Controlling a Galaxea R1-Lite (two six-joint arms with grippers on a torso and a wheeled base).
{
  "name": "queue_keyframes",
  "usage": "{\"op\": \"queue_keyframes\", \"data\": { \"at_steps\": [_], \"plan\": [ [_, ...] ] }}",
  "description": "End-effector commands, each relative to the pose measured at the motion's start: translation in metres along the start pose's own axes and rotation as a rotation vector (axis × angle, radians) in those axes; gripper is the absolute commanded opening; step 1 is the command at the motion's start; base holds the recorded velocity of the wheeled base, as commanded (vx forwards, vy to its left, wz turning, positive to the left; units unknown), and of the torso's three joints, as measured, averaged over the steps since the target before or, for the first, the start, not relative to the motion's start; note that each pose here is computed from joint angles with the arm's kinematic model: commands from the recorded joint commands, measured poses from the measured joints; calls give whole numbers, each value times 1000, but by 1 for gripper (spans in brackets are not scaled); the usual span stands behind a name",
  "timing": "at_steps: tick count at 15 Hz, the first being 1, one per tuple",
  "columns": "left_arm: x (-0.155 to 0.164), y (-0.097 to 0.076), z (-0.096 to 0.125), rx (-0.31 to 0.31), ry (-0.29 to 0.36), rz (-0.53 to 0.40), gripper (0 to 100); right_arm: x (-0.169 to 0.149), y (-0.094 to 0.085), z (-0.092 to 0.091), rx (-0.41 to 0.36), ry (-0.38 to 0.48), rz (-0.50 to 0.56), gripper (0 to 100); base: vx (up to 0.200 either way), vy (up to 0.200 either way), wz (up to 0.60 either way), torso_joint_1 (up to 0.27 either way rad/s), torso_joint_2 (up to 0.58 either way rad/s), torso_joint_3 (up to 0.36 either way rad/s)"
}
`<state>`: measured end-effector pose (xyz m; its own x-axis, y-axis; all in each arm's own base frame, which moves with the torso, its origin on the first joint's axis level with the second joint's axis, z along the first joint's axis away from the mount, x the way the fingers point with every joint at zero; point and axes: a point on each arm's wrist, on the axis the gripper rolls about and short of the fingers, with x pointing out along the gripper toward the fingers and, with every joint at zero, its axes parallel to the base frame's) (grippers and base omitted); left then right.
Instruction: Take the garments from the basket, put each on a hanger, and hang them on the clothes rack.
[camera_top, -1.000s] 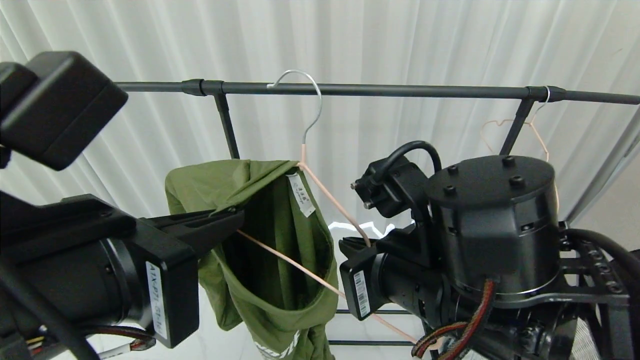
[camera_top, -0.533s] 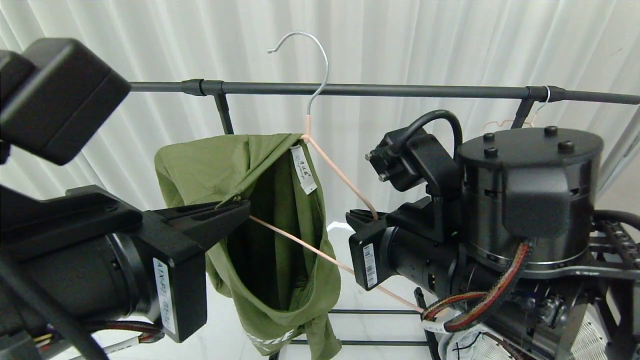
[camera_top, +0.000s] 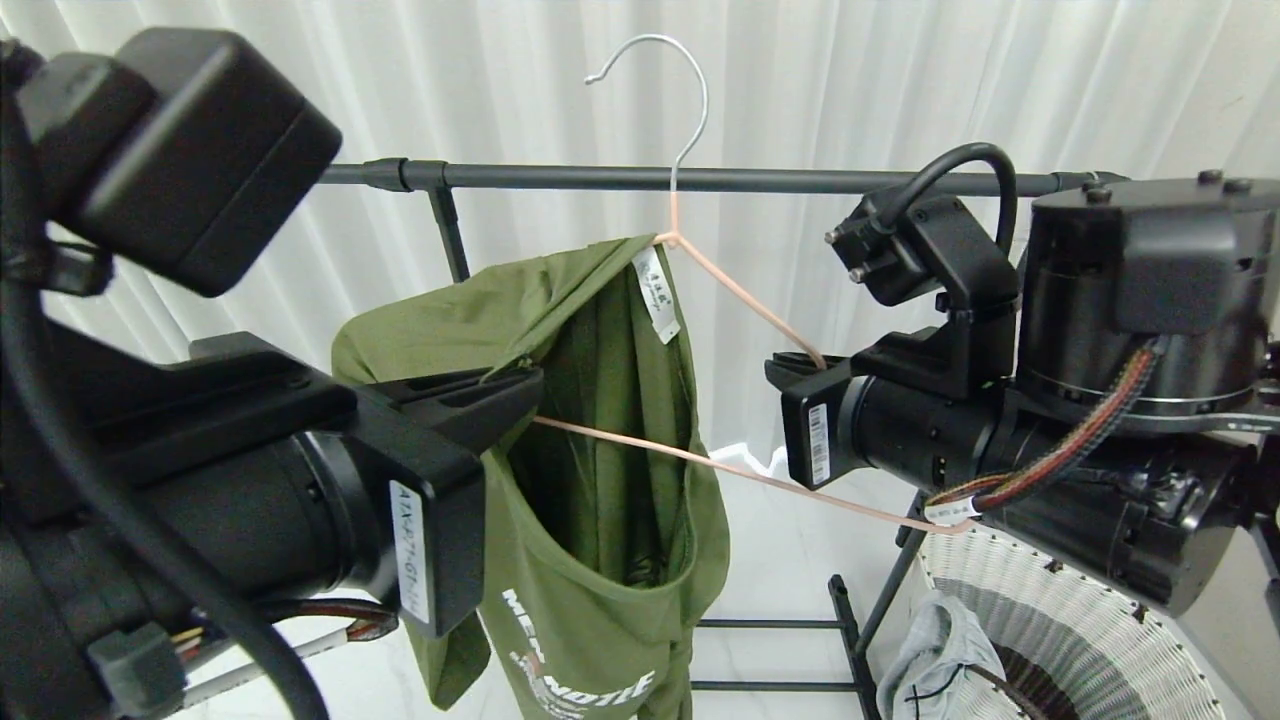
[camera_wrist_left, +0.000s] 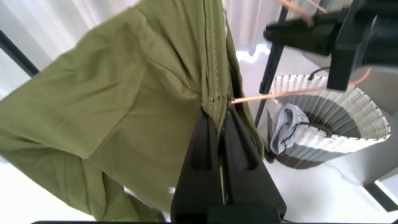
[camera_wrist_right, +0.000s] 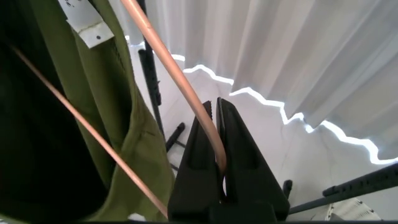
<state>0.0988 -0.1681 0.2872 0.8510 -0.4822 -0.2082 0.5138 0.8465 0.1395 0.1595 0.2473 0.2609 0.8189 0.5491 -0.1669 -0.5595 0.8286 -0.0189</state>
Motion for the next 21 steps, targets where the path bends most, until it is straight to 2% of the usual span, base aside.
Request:
{"op": "queue_keyframes", "data": {
  "at_steps": [1,6,7,10,13,16,17,19,21],
  "plan": [
    [9,-6,-4,19,27,1,0,-4,-4,5,9,-19,-5,0,0,0,0,0,0,0],
    [9,-6,-5,21,30,2,0,-11,-6,11,-10,-42,-3,0,0,0,0,0,0,0],
    [9,-6,-6,21,31,2,100,-12,-6,12,-14,-47,-5,0,0,0,0,0,0,0],
    [8,-5,-5,18,28,1,100,-10,-5,16,-33,-115,-6,0,0,0,0,0,0,0],
    [3,-1,-12,17,30,2,100,-13,-7,12,-67,-162,-15,0,0,0,0,0,0,0],
    [1,8,-18,13,36,40,100,-17,-13,10,-69,-191,-32,0,0,0,0,0,0,0],
    [1,17,-18,16,35,80,100,-19,-15,11,-58,-213,-36,0,0,0,0,0,0,0],
    [0,36,-15,70,30,152,100,-25,-21,12,-61,-225,-48,0,0,0,0,0,0,0],
    [-8,53,-11,182,-6,86,100,-34,-31,8,-68,-221,-67,0,0,0,0,0,0,0]
  ]
}}
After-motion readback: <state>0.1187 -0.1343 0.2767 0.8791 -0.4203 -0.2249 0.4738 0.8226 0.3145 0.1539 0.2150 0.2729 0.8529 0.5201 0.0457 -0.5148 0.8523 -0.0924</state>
